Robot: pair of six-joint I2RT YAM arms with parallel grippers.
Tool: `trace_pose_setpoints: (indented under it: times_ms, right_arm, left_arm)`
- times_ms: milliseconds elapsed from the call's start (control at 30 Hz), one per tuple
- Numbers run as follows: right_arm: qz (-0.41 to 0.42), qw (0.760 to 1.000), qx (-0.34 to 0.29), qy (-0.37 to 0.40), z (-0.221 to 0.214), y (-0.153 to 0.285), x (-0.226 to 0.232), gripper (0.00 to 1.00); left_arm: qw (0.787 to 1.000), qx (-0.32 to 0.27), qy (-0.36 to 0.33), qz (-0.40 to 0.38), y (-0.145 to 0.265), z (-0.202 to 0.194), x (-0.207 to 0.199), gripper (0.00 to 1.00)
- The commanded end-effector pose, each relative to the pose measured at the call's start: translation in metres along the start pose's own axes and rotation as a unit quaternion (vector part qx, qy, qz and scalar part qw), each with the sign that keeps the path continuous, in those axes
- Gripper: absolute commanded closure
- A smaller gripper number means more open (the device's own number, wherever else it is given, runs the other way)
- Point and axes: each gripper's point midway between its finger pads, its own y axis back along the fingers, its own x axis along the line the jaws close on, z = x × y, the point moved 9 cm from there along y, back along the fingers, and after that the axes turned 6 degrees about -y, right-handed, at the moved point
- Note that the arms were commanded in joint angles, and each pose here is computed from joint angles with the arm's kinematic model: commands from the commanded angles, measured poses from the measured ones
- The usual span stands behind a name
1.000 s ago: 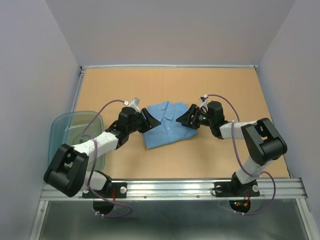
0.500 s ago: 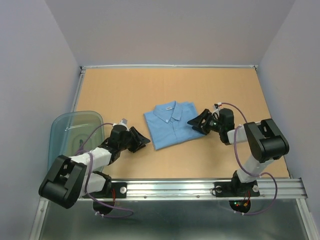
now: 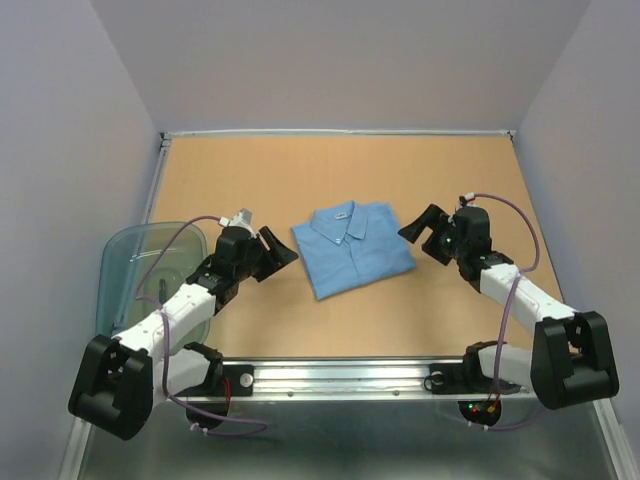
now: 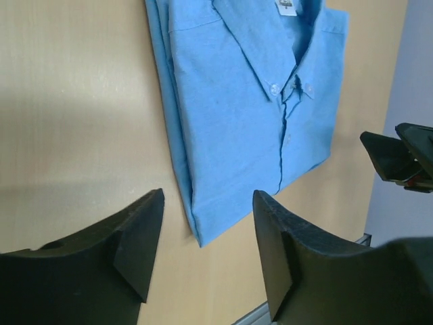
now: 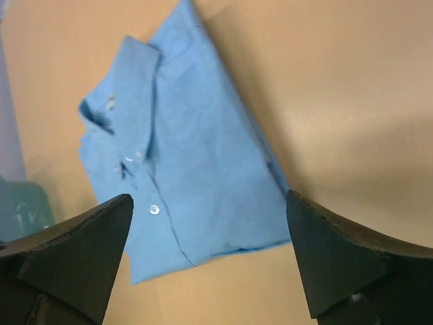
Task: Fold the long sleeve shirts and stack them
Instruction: Fold the shirt, then neatly place the folded shirt to the corner
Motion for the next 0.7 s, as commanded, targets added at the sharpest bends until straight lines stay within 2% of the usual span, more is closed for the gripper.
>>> trace_pose_setpoints:
  times_ms: [0,67,167,233,267,367,500,667]
  right_arm:
    - [-0.108,0.994,-0.003,-0.021,-0.001,0.011,-0.021,0.00]
    - [-0.103,0.994,0.014,-0.019,-0.002,0.011,-0.023,0.00]
    - [-0.101,0.994,0.037,-0.005,-0.002,0.005,-0.024,0.02]
    - [-0.105,0.993,0.048,-0.006,-0.002,0.001,-0.025,0.07]
    - [-0.104,0.992,0.065,-0.012,-0.005,-0.002,-0.027,0.16]
    - [-0.104,0.990,0.085,-0.031,-0.009,-0.008,-0.029,0.23]
    - [-0.110,0.986,0.113,-0.051,-0.015,-0.020,-0.035,0.24]
    - [-0.108,0.983,0.122,-0.087,-0.020,-0.031,-0.037,0.31]
  left_arm:
    - [0.998,-0.016,-0.044,0.041,0.006,0.014,-0.002,0.26]
    - [0.995,-0.023,-0.067,0.069,0.015,0.023,-0.002,0.22]
    - [0.992,-0.041,-0.090,0.081,0.027,0.033,-0.006,0.21]
    - [0.988,-0.053,-0.114,0.091,0.035,0.041,-0.009,0.21]
    - [0.987,-0.063,-0.120,0.087,0.042,0.043,-0.012,0.21]
    - [0.981,-0.099,-0.141,0.086,0.056,0.051,-0.016,0.21]
    - [0.978,-0.118,-0.149,0.080,0.063,0.051,-0.016,0.21]
    - [0.976,-0.122,-0.158,0.087,0.063,0.053,-0.015,0.21]
